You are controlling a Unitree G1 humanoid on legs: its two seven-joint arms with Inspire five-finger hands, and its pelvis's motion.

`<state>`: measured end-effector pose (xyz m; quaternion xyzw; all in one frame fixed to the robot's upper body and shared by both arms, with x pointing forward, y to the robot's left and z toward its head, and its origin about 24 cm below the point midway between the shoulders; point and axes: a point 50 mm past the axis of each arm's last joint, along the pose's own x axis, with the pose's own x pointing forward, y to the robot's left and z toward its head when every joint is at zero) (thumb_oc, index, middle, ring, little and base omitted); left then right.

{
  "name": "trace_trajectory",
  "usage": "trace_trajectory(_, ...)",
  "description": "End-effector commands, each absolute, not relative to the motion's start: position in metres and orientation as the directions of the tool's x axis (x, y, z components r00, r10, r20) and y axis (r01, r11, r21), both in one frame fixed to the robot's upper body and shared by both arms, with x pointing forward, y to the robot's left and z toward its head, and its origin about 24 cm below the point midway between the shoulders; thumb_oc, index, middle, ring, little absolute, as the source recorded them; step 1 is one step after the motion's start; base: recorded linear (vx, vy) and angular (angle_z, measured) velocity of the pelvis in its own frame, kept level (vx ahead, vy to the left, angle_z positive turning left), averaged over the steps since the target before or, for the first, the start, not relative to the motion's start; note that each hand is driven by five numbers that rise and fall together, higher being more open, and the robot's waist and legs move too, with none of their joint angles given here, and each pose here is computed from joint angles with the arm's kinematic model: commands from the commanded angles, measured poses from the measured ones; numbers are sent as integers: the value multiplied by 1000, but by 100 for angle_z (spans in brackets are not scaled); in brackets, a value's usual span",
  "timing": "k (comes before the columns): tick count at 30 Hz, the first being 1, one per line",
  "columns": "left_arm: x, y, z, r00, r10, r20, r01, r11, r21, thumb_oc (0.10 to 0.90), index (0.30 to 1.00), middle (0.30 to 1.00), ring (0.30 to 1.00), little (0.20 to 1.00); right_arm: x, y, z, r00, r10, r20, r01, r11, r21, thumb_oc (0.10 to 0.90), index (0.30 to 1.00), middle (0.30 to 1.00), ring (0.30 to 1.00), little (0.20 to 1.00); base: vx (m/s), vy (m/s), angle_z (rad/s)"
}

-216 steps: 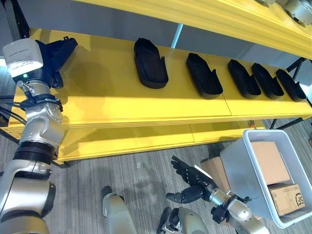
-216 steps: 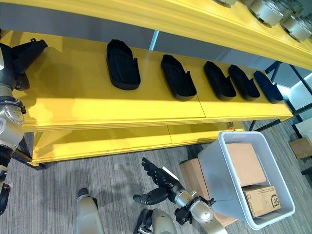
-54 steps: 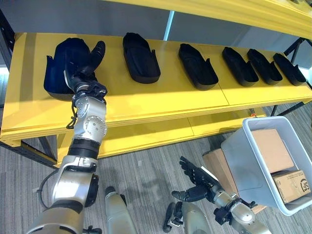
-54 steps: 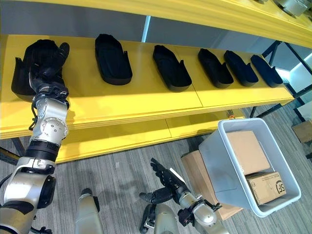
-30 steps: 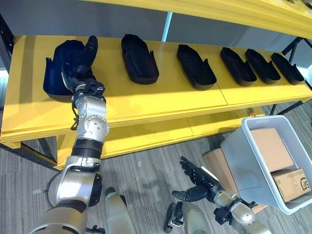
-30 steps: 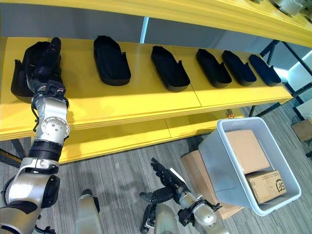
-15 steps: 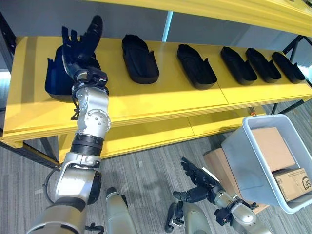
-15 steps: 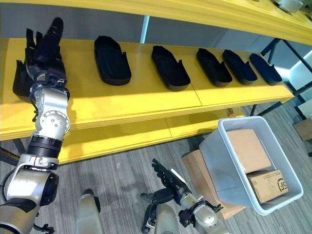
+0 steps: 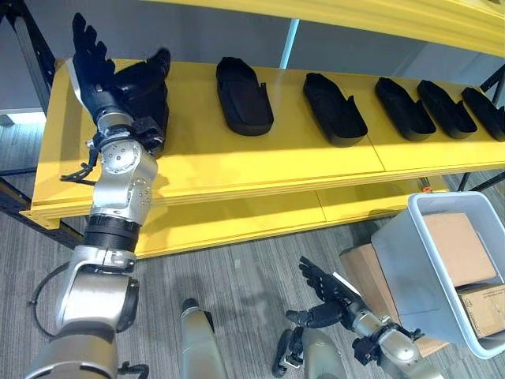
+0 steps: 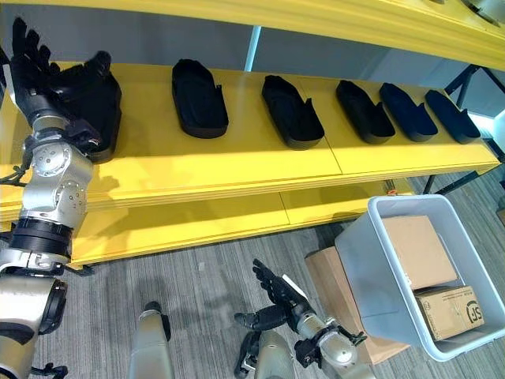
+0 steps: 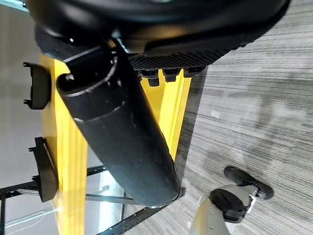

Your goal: Move parts from the plastic box to the shelf.

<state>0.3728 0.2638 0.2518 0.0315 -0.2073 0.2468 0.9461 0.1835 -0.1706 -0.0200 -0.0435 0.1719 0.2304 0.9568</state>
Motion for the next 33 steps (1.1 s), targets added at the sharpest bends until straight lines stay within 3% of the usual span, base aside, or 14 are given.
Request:
trace_trajectory(1, 368, 260, 297, 740, 347, 576, -499, 858, 124, 900, 1000, 1000, 1000, 1000, 198, -188, 13, 889, 415, -193, -439, 893, -99, 900, 1000, 1000, 1000, 1000, 0, 0, 0)
trace_trajectory(14, 384, 251, 268, 836, 321, 444, -419, 897, 140, 900, 1000, 1000, 1000, 1000, 197, -188, 11, 884, 420, -204, -444, 892, -85, 900, 1000, 1000, 1000, 1000, 0, 0, 0)
trace_trajectory(33, 391, 234, 239, 897, 306, 318, -252, 947, -201, 900, 1000, 1000, 1000, 1000, 196, -184, 9, 883, 416, -215, -440, 895, -74, 900, 1000, 1000, 1000, 1000, 0, 0, 0)
